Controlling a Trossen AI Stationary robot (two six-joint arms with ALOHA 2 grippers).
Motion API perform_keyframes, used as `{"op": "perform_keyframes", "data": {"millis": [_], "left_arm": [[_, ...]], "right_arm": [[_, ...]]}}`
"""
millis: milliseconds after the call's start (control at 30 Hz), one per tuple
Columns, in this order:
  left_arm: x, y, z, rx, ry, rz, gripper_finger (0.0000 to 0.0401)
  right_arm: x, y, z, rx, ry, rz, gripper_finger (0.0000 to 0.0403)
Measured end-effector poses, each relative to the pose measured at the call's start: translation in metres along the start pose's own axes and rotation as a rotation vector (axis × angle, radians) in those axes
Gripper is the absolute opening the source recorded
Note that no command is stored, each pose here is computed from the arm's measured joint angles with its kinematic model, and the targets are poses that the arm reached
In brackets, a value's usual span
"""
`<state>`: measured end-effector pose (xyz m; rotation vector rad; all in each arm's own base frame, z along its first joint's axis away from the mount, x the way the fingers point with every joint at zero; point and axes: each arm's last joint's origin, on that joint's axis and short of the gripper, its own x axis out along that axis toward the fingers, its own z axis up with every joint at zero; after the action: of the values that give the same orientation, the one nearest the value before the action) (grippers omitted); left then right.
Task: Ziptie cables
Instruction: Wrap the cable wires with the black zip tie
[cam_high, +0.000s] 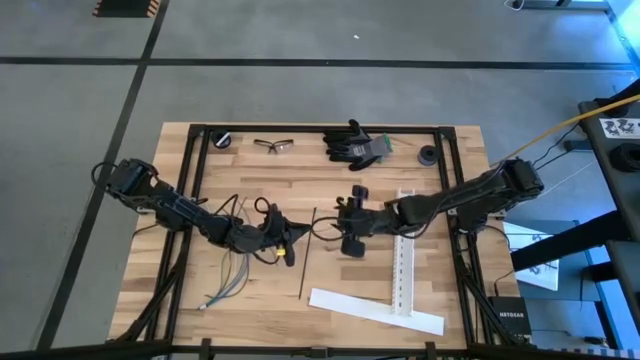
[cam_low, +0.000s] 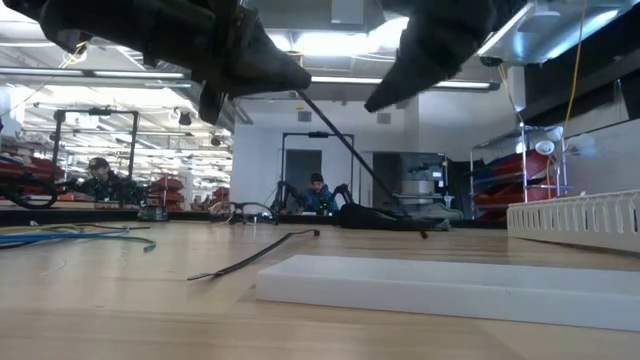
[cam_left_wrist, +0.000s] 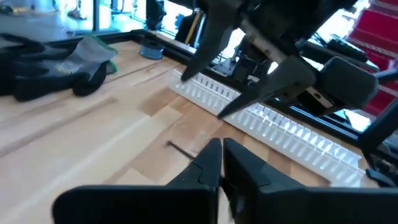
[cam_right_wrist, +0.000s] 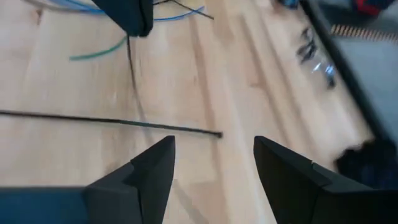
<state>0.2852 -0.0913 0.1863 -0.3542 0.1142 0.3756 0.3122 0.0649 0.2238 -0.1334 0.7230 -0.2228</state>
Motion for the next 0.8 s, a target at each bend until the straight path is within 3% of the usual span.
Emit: {"op": "perform_keyframes", "data": {"millis": [167,400,567,800], "left_arm": [[-0.003,-0.002,0.003,0.140,-0.008,-0.010,0.0000],[-0.014,-0.010,0.010,0.362,-0.033,-0.055,0.0000],[-0.020,-0.015,0.012,0.490,-0.046,-0.079,0.0000],[-0.020,-0.014,0.012,0.554,-0.041,-0.075,0.0000]], "right_arm": [[0.007,0.010,-0.030,0.266,0.008,0.034,0.0204],[0.016,0.013,-0.078,0.873,-0.206,0.198,0.0204],[0.018,0.004,-0.106,1.276,-0.275,0.232,0.0204],[0.040,0.009,-0.099,1.436,-0.199,0.288,0.0204]]}}
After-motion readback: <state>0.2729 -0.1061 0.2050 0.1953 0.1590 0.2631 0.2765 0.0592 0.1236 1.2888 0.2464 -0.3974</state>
